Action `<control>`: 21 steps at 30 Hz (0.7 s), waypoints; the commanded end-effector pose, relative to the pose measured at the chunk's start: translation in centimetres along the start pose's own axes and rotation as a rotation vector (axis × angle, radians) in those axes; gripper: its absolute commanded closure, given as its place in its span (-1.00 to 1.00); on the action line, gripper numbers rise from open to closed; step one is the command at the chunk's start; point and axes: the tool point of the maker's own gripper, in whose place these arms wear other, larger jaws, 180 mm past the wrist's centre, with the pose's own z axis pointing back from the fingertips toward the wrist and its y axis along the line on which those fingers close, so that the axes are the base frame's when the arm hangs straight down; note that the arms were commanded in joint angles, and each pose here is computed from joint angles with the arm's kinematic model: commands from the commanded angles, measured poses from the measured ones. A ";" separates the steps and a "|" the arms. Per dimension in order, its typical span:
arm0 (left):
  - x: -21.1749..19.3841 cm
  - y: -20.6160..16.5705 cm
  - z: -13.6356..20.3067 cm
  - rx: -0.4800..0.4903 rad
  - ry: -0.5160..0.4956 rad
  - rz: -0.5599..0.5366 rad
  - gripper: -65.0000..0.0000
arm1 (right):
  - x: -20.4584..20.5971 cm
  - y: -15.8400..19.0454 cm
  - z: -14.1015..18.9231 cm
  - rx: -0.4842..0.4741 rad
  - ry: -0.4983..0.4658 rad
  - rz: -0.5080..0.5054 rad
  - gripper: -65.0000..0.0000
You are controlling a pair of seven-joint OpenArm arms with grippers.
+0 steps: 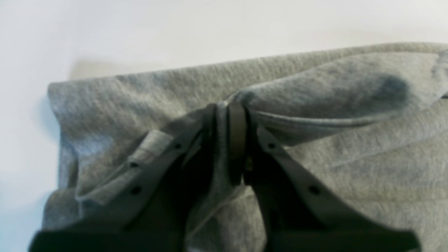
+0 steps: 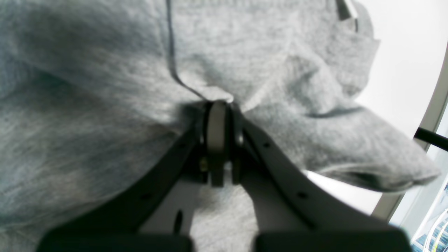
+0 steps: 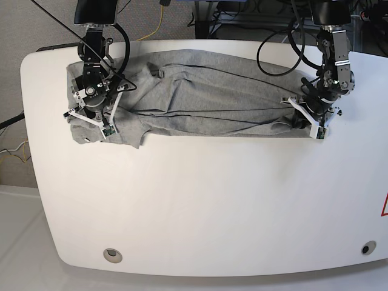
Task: Fold the T-shirt properly
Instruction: 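Pull both held ends apart to straighten the rolled shirt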
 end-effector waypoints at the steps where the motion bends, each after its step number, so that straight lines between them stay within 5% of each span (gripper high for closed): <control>1: -4.9 1.9 0.6 0.083 0.210 -0.039 0.87 | -0.3 2.3 -0.3 0.093 0.004 0.000 0.98; 5: -4.8 1.9 0.6 0.081 0.207 -0.040 0.62 | -0.5 2.3 -0.3 0.095 0.007 0.001 0.83; 12: -4.1 1.5 0.7 0.076 0.190 -0.052 -0.09 | -0.7 2.4 -0.2 0.094 0.007 0.001 0.10; 21: -1.5 1.0 1.3 0.077 0.127 -0.086 -0.14 | 1.6 1.0 2.2 0.037 -0.090 0.007 0.17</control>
